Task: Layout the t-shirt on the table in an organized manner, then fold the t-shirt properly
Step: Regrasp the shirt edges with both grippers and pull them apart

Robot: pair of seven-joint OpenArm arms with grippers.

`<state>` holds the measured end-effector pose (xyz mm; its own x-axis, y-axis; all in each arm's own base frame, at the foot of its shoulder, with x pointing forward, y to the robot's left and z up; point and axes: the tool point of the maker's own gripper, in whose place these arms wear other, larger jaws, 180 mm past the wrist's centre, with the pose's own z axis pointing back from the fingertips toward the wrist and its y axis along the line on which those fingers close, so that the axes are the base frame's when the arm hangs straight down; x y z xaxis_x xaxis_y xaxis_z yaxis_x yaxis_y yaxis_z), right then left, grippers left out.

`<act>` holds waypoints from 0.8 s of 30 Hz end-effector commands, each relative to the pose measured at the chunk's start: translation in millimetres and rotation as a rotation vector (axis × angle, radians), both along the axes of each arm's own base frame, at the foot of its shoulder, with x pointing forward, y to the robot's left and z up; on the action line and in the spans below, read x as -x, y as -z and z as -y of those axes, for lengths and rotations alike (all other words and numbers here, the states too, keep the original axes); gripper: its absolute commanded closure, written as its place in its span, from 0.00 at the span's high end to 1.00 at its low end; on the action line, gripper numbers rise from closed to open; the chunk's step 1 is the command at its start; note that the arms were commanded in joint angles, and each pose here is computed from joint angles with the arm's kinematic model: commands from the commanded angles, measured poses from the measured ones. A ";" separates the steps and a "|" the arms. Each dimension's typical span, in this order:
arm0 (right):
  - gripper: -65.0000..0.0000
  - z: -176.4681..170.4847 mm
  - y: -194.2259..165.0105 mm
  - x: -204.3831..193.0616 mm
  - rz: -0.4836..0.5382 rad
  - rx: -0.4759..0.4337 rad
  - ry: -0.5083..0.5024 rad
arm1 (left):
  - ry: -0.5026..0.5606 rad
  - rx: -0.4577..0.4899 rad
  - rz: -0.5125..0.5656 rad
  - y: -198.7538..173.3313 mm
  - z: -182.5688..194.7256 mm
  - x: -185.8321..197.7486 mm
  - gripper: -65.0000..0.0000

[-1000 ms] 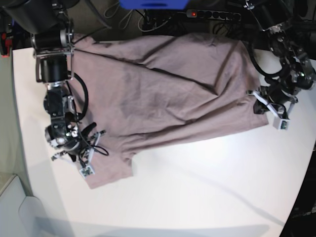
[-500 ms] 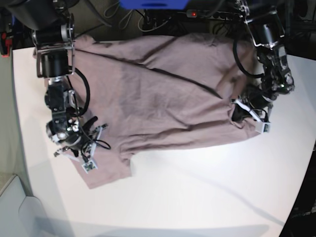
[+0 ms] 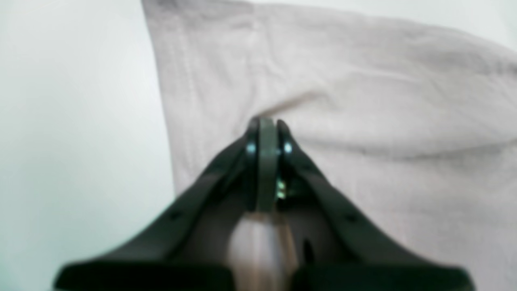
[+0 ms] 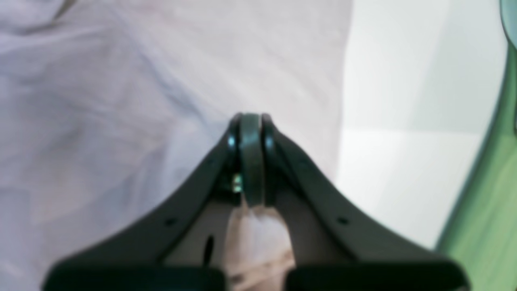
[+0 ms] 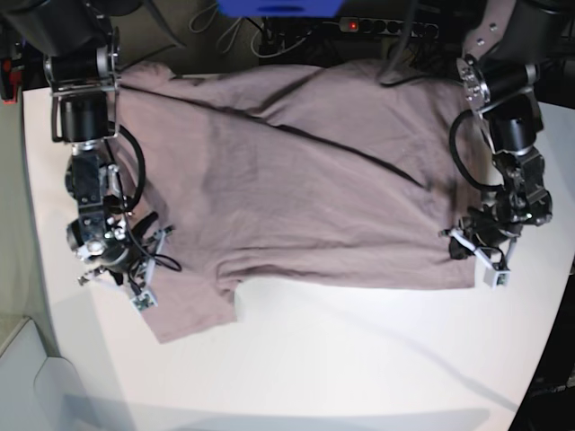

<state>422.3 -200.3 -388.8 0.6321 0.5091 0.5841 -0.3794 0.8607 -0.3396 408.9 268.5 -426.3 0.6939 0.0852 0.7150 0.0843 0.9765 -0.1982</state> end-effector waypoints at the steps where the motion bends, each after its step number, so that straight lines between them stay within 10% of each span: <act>1: 0.00 3.6 -22.3 -15.2 0.063 0.002 -0.003 | -0.012 -0.015 0.049 -20.5 -8.4 -16.4 0.00; 15: 0.00 45.1 -43.9 -16.7 0.082 0.015 0.103 | 0.067 -0.153 0.176 -124.6 -5.9 -8.0 0.00; 24: 0.00 23.8 -17.4 -27.6 -0.001 -0.058 0.032 | 0.131 -0.099 0.095 -81.8 43.1 69.2 0.00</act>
